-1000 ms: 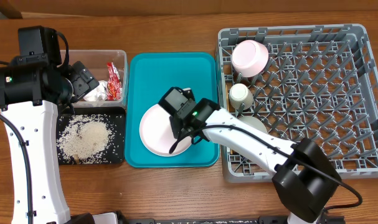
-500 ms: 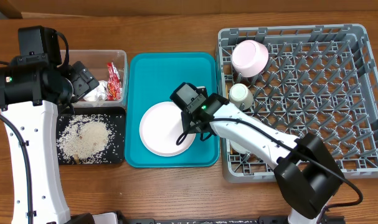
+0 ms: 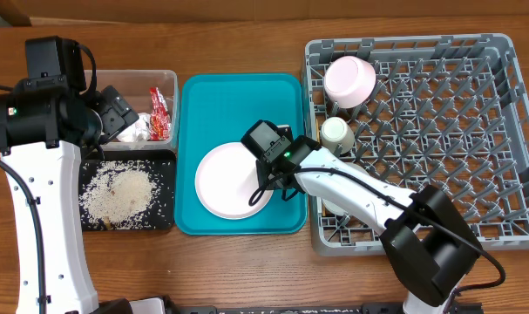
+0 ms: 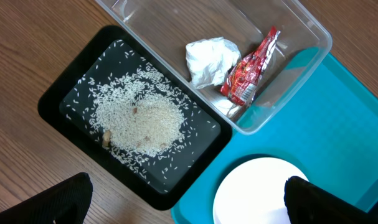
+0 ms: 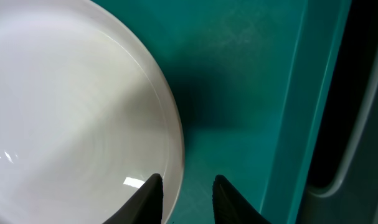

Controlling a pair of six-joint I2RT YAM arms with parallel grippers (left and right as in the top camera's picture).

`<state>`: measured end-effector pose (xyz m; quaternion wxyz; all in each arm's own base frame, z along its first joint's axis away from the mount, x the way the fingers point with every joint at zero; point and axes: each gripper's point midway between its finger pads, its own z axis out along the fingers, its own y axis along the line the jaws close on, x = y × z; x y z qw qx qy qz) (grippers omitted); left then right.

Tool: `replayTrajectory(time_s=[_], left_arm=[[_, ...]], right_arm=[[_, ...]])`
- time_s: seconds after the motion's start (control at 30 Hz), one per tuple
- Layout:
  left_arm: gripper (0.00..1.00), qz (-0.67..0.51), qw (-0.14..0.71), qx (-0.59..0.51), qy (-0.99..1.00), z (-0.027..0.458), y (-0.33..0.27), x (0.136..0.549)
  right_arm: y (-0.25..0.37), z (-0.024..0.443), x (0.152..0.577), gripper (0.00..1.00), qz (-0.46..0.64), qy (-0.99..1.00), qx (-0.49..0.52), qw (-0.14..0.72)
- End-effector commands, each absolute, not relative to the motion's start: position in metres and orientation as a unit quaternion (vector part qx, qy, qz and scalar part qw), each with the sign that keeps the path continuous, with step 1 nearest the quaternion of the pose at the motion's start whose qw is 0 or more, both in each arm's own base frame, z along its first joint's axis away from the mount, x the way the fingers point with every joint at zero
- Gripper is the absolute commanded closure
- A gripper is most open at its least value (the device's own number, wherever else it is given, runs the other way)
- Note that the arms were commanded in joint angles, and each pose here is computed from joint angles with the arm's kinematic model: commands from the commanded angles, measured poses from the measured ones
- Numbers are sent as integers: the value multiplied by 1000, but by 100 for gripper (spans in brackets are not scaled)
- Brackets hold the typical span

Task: Sort waste into correct bins and load items into the dishwasher
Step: 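Lift the pink plate edge, tilting it up off the tray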

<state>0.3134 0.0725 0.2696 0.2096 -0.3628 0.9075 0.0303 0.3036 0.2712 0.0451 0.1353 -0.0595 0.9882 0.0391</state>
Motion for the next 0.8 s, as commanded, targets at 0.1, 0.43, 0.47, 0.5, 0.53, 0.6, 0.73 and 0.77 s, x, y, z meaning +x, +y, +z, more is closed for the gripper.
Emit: replayTrajectory(time_s=[0.1,0.43,0.47,0.5,0.53,0.6,0.73,0.77], left_arm=[[0,33,210,-357,910,270,73,314],[0,33,210,-357,910,270,73,314],[0,33,210,-357,910,270,73,314],[0,33,210,-357,910,270,73,314],[0,33,210,-357,910,270,73,314],[0,33,210,-357,910,270,73,314],[0,33,210,-357,910,270,72,314],[0,33,210,-357,910,270,73,314]], right_arm=[[269,35,306,71,33,990,-34,132],[272,16,305,71,32,992,-27,117],[274,14,305,72,36,992,-28,114],[277,12,304,72,41,993,-29,111],[280,11,303,72,47,993,-29,108],[285,6,302,72,54,993,-29,103],[285,0,300,73,50,994,-25,97],[285,0,300,73,50,994,-25,97]])
